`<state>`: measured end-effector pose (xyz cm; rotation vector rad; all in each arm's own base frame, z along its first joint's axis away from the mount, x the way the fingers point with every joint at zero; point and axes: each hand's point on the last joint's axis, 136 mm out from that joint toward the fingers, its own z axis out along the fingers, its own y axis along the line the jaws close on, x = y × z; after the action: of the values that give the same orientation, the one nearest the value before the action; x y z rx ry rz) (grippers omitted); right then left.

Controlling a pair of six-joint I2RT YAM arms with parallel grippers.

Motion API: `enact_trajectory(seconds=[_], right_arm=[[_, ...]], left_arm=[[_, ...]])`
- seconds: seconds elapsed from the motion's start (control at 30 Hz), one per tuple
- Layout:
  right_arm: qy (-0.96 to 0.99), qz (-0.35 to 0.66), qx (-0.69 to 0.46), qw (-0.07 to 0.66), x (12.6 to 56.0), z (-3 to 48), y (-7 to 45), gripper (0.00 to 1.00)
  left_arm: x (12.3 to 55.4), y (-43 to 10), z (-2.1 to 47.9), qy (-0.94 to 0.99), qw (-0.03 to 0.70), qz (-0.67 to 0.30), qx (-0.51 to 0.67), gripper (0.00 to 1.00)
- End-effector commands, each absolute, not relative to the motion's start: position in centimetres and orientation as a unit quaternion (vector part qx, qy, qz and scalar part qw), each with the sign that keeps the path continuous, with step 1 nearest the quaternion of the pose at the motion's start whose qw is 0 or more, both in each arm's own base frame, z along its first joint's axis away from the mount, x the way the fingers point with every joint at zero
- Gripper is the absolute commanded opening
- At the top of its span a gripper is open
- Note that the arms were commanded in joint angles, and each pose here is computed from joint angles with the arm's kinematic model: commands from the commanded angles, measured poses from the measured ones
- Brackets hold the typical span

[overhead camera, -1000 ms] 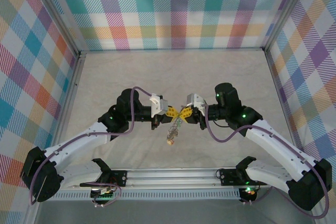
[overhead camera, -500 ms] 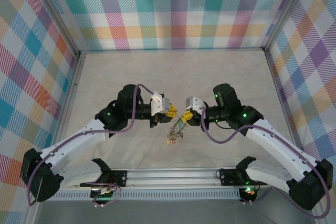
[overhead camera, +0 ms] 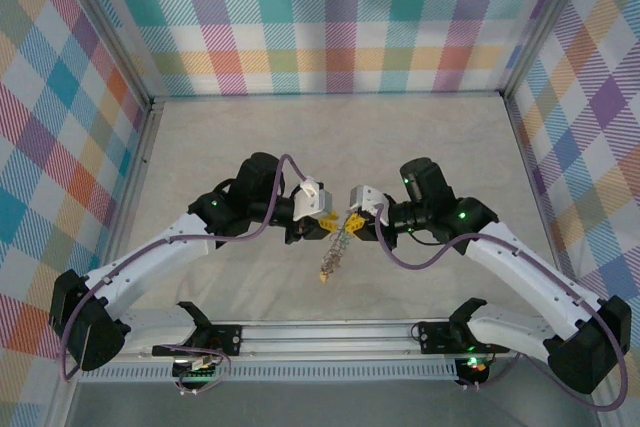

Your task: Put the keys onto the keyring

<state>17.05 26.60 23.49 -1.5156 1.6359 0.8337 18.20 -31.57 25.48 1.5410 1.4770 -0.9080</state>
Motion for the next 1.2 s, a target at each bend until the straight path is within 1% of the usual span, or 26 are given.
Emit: enact_trajectory(seconds=[0.0,0.23,0.43,0.57,0.73,0.83,0.9,0.93,1.1,1.13,1.17], right_arm=[[0.615,0.333,-0.598,0.392,17.0,25.3,27.2,0.0],[0.613,0.336,-0.598,0.392,17.1,25.3,27.4,0.0],[0.612,0.341,-0.598,0.39,16.8,25.4,27.4,0.0],[0.61,0.345,-0.597,0.391,16.8,25.5,27.7,0.0],[0.609,0.346,-0.597,0.391,16.9,25.5,27.9,0.0],[0.607,0.348,-0.597,0.394,16.9,25.7,28.0,0.0],[0.605,0.35,-0.596,0.395,16.9,25.8,28.1,0.0],[0.605,0.351,-0.596,0.395,16.9,25.8,28.1,0.0],[0.604,0.347,-0.597,0.398,16.8,25.7,27.9,0.0],[0.606,0.342,-0.596,0.399,16.9,25.6,27.8,0.02],[0.608,0.335,-0.595,0.404,17.0,25.6,27.6,0.07]], left_arm=[[16.9,-31.6,26.2,0.566,0.385,-0.374,0.625,0.25],[16.9,-31.7,26.4,0.569,0.386,-0.378,0.62,0.27],[18.4,-31.7,26.0,0.598,0.394,-0.355,0.601,0.25],[18.9,-32.1,25.9,0.604,0.394,-0.355,0.595,0.19],[18.8,-32.5,25.9,0.601,0.39,-0.357,0.599,0.18],[18.6,-32.5,25.7,0.602,0.387,-0.355,0.601,0.12],[18.6,-32.5,25.6,0.602,0.386,-0.353,0.603,0.05],[18.6,-32.5,25.6,0.601,0.387,-0.353,0.603,0.0],[18.3,-32.6,26.2,0.591,0.391,-0.357,0.608,0.0],[18.3,-32.6,26.3,0.588,0.395,-0.358,0.608,0.0],[18.4,-32.6,26.5,0.587,0.403,-0.356,0.605,0.0]])
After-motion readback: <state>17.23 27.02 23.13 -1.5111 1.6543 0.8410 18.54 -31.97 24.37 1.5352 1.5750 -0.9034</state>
